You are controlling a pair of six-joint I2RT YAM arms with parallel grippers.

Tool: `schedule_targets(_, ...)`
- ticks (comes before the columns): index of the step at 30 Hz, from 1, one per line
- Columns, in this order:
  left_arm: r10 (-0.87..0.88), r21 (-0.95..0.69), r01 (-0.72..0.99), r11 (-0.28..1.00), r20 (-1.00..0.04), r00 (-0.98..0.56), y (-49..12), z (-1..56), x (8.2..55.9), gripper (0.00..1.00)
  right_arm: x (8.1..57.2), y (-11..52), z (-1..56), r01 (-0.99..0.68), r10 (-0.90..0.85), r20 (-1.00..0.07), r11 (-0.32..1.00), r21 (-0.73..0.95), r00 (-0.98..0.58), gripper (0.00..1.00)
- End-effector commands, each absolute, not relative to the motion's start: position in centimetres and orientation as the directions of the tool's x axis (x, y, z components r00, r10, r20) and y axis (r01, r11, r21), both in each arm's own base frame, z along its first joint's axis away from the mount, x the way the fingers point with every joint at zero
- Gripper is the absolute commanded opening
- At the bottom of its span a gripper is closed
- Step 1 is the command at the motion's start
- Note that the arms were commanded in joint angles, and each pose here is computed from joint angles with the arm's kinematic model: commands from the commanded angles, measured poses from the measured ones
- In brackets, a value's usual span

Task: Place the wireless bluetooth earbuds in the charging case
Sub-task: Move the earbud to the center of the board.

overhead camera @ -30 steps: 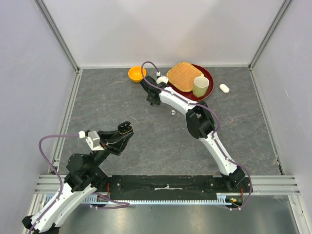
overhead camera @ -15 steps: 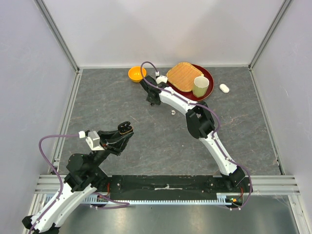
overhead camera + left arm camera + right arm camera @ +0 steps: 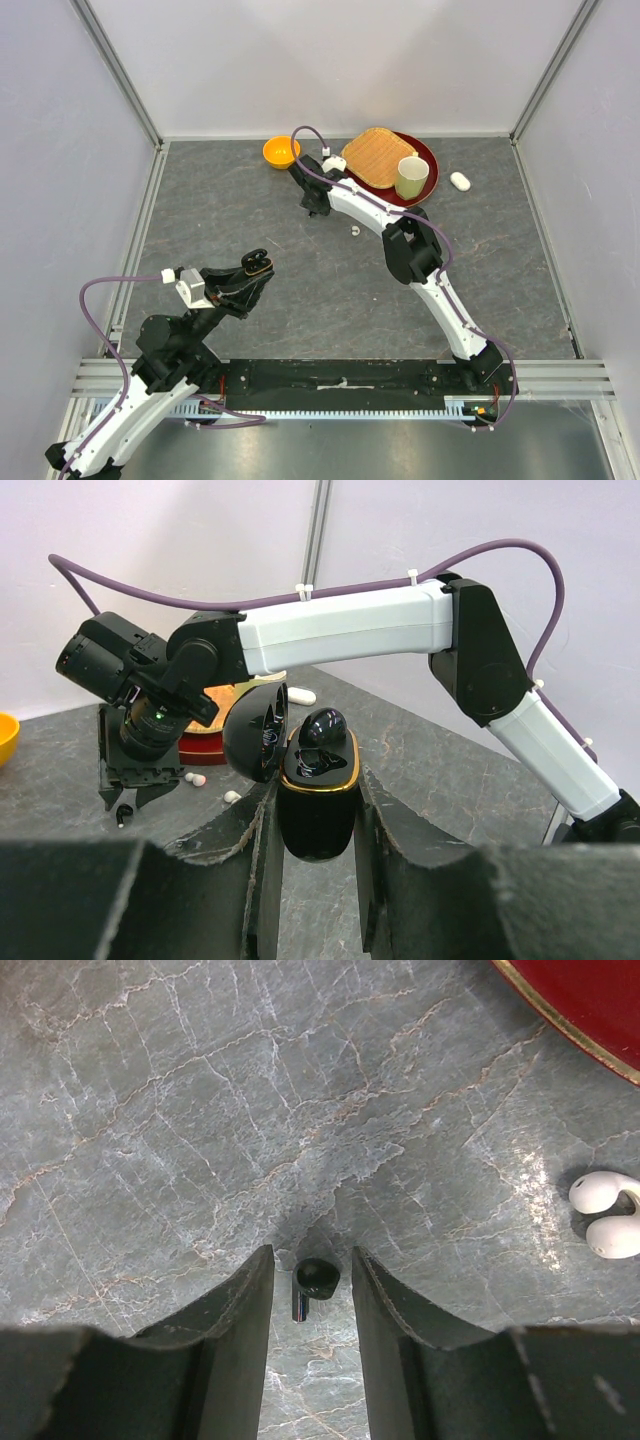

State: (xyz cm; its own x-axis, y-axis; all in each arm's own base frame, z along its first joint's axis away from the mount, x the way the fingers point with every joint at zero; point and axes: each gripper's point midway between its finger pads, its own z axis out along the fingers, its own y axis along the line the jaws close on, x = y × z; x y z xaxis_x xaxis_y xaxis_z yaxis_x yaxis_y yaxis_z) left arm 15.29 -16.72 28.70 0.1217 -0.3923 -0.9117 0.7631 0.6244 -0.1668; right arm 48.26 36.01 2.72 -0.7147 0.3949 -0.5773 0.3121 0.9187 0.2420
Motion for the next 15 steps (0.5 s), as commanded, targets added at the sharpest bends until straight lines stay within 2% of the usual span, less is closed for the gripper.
schedule_targets(1, -0.403, -0.144, 0.762, 0.632, -0.9, 0.164, -16.3, 29.8, 15.0, 0.02, 46.5, 35.3, 1.2, 0.338, 0.391, -0.534, 0.92, 0.199, -0.75, 0.44)
schedule_targets(15, -0.406, -0.14, 0.769, 0.624, -0.899, 0.165, -16.4, 30.0, 14.8, 0.02, 45.4, 35.7, 1.0, 0.341, 0.389, -0.532, 0.92, 0.191, -0.752, 0.42)
